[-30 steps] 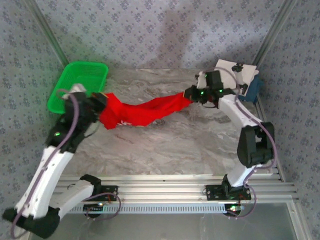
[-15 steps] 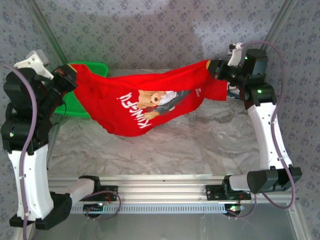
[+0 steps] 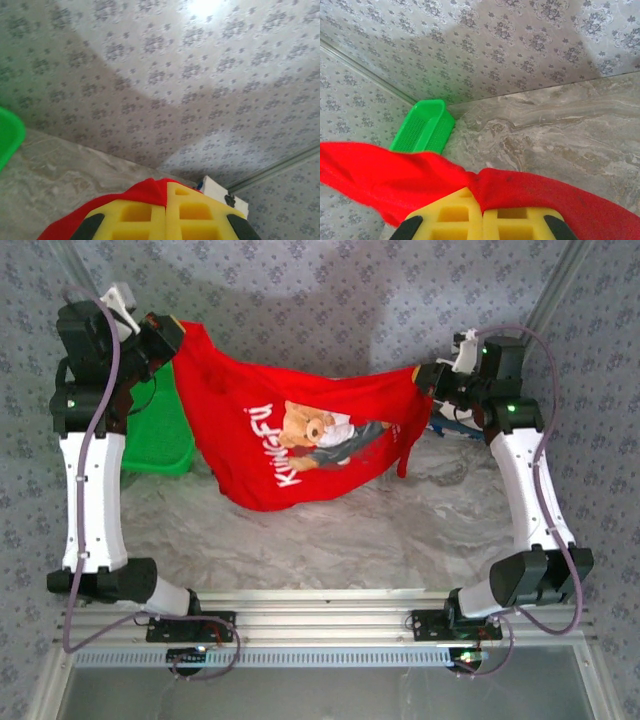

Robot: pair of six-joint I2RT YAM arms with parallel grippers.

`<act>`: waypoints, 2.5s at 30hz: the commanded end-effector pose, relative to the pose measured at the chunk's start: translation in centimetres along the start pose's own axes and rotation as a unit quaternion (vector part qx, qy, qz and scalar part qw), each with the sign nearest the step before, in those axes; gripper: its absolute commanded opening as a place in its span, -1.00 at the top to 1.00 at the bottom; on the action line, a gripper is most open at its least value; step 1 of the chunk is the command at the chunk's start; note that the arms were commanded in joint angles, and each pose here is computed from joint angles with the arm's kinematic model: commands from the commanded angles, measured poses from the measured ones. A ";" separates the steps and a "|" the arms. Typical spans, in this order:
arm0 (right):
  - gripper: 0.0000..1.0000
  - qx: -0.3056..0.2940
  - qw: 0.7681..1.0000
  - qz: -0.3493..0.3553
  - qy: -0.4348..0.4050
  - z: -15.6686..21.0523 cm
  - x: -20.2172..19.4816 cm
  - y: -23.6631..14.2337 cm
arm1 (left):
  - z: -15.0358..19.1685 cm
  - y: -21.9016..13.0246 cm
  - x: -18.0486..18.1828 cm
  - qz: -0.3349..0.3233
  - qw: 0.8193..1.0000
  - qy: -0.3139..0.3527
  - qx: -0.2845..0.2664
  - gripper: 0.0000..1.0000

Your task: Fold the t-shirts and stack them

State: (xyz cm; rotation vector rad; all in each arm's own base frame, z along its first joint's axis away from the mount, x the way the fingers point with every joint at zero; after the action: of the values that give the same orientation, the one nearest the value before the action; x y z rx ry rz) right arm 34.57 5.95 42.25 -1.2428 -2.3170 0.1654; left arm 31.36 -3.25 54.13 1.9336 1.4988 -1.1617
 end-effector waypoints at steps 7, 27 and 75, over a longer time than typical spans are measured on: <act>1.00 0.011 0.997 -0.081 -0.001 3.7 3.6 -4.0 | 2.7 -6.8 -0.1 0.033 0.999 0.012 -0.009 1.00; 0.37 0.346 0.907 -0.035 0.239 23.0 -3.9 4.8 | 14.7 -4.0 18.5 -0.183 0.976 -0.078 0.086 1.00; 0.96 0.467 0.865 0.074 0.165 28.9 0.1 1.6 | 16.2 -6.2 20.1 -0.233 0.967 -0.031 0.099 1.00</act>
State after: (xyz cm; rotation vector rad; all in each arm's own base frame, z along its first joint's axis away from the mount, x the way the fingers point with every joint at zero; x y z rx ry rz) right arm 23.57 10.85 13.68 -0.8735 -1.4821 0.8850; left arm 21.92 -2.08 26.87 1.6272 1.9196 -1.7169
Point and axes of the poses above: each hand's point on the last joint's axis, 136 mm out from that joint toward the fingers, its own y axis out along the fingers, its own x axis along the line the jaws close on, z = x × y, the point moved 9 cm from there along -y, back along the fingers, and after that the axes turned 15 degrees about -y, right-handed, at the moved point
